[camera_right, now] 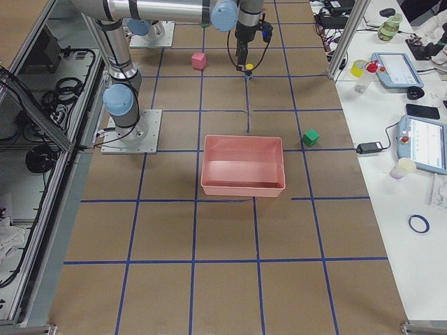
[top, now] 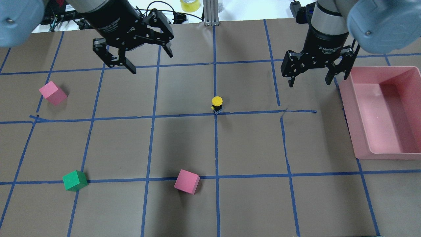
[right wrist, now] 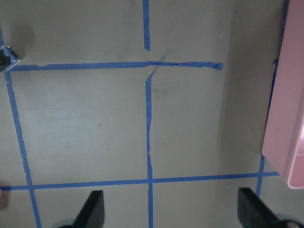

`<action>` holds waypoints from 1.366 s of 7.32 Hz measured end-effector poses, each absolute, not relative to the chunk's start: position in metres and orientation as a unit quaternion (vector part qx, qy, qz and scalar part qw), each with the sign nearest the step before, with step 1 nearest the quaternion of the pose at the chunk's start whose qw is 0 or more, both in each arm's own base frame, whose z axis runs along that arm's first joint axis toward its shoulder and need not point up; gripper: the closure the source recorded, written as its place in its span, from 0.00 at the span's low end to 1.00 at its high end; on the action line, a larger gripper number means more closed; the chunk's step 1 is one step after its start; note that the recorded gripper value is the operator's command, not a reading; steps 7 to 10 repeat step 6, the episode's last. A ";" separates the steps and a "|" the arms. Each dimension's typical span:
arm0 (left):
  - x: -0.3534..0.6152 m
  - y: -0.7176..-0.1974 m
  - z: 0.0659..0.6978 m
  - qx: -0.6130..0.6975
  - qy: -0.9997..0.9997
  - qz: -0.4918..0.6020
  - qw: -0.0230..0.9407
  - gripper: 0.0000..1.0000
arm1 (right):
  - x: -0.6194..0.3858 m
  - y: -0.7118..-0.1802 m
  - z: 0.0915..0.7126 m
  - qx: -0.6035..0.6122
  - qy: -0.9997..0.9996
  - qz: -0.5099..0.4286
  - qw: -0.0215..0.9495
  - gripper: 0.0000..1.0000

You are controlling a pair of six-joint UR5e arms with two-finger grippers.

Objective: Align button upright

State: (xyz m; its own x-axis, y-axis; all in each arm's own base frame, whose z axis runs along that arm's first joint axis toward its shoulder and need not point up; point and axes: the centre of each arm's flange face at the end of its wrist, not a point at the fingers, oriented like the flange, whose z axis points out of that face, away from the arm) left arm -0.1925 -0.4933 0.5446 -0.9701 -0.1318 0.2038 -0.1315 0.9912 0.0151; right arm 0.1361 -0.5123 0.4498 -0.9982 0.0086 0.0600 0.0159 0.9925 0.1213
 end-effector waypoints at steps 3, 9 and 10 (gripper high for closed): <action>-0.155 -0.490 0.554 -0.076 -0.995 0.052 0.027 0.00 | 0.136 -0.519 0.451 0.001 -0.999 -0.030 0.034 0.00; -0.131 -0.498 0.549 -0.083 -0.994 0.068 0.012 0.00 | 0.136 -0.519 0.451 0.001 -0.999 -0.027 0.035 0.00; -0.131 -0.498 0.549 -0.083 -0.994 0.068 0.012 0.00 | 0.136 -0.519 0.451 0.001 -0.999 -0.027 0.035 0.00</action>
